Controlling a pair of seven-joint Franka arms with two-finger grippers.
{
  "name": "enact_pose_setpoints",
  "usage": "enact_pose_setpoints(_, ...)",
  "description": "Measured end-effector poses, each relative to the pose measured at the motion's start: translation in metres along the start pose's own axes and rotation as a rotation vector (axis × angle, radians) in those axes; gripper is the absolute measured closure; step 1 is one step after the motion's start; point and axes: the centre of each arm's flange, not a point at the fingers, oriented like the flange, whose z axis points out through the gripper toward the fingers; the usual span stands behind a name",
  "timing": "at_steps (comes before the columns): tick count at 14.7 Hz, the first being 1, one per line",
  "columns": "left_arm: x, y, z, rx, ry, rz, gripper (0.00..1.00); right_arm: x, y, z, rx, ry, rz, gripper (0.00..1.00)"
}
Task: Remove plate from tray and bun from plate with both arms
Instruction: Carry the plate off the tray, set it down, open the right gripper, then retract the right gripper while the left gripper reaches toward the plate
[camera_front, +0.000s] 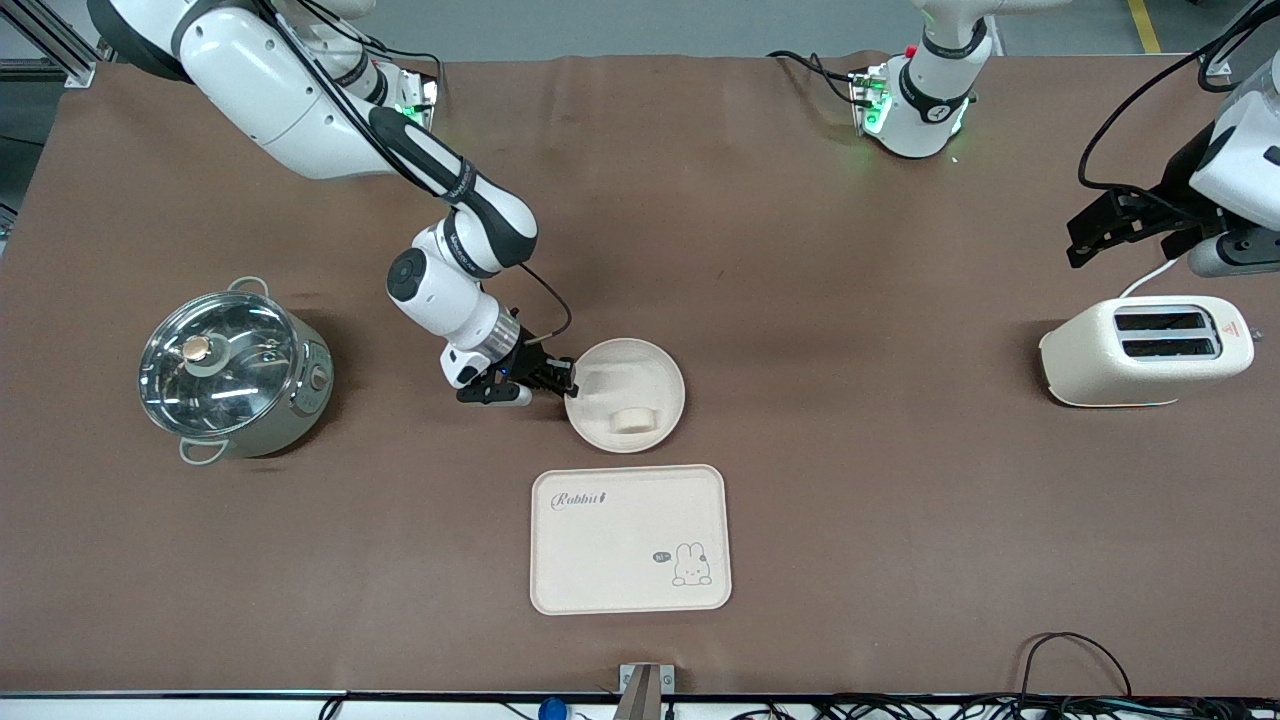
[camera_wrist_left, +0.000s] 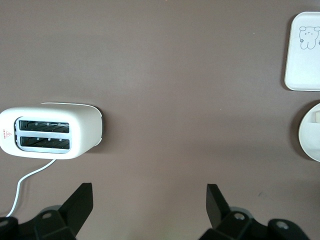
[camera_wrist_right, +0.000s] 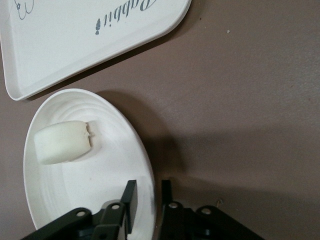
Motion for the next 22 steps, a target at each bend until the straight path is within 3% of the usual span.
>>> enact_pose_setpoints(5, 0.041, 0.011, 0.048, -0.033, -0.049, 0.008, 0.0, 0.004, -0.006, -0.009, 0.009, 0.018, 0.021, 0.2)
enact_pose_setpoints(7, 0.065, 0.033, 0.081, -0.056, -0.028, 0.032, 0.0, 0.011, -0.013, -0.026, 0.003, 0.016, 0.017, 0.0)
enact_pose_setpoints(11, 0.083, 0.108, 0.138, -0.08, -0.01, -0.001, 0.0, 0.033, -0.009, -0.07, -0.066, -0.05, 0.004, 0.0)
enact_pose_setpoints(15, 0.072, 0.212, 0.188, -0.109, 0.001, -0.131, 0.0, 0.055, -0.002, -0.147, -0.218, -0.112, -0.095, 0.0)
enact_pose_setpoints(19, 0.063, 0.295, 0.245, -0.189, 0.067, -0.259, 0.0, 0.074, 0.014, -0.25, -0.32, -0.1, -0.063, 0.0)
enact_pose_setpoints(22, 0.058, 0.346, 0.284, -0.246, 0.124, -0.274, 0.0, 0.098, 0.045, -0.34, -0.376, -0.09, -0.05, 0.0)
